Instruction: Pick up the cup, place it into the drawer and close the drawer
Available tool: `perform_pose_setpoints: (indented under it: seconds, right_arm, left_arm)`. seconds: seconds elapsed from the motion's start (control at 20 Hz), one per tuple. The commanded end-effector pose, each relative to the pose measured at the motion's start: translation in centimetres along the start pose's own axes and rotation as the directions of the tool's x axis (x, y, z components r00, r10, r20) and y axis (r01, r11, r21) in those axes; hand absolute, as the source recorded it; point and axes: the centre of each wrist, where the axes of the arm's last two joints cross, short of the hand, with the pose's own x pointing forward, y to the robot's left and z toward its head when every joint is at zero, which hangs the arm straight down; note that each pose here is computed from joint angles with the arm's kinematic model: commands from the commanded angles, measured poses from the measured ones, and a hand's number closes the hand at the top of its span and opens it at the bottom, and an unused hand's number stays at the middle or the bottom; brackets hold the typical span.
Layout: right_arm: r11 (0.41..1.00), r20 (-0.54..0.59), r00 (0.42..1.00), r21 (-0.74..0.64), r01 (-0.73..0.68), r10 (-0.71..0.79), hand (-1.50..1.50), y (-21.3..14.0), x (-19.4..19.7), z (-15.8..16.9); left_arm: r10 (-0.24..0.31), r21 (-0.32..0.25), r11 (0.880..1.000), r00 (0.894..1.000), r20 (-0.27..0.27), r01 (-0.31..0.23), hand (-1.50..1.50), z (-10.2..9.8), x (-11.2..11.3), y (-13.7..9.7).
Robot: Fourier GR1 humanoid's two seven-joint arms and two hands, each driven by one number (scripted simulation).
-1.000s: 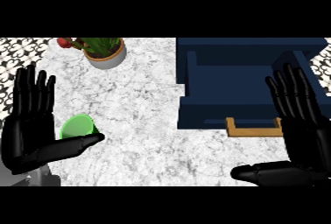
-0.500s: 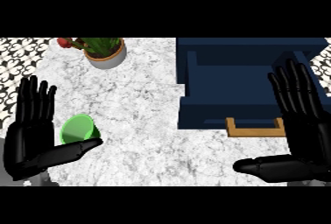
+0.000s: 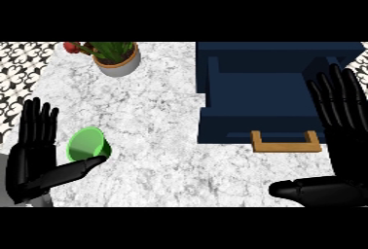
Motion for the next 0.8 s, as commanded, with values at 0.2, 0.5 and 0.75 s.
perform_pose_setpoints:
  seconds: [0.2, 0.5, 0.75]
  right_arm:
    - [0.999, -0.016, 1.000, 0.033, 0.010, -0.010, -1.50, -1.3, -1.1, 1.4]
    - [1.000, -0.014, 1.000, 0.012, 0.008, -0.008, -1.50, -0.8, 0.4, -1.5]
    - [1.000, -0.008, 1.000, 0.027, 0.003, -0.003, -1.50, -0.8, 0.4, -0.5]
  left_arm:
    - [-0.012, 0.066, 0.998, 0.999, -0.035, 0.014, -1.50, -1.1, -3.5, 3.3]
    - [-0.028, 0.033, 0.999, 0.998, -0.048, 0.030, -1.50, 1.7, -6.3, 2.2]
    - [-0.036, 0.058, 0.997, 0.994, -0.101, 0.042, -1.50, 1.8, -8.2, 5.1]
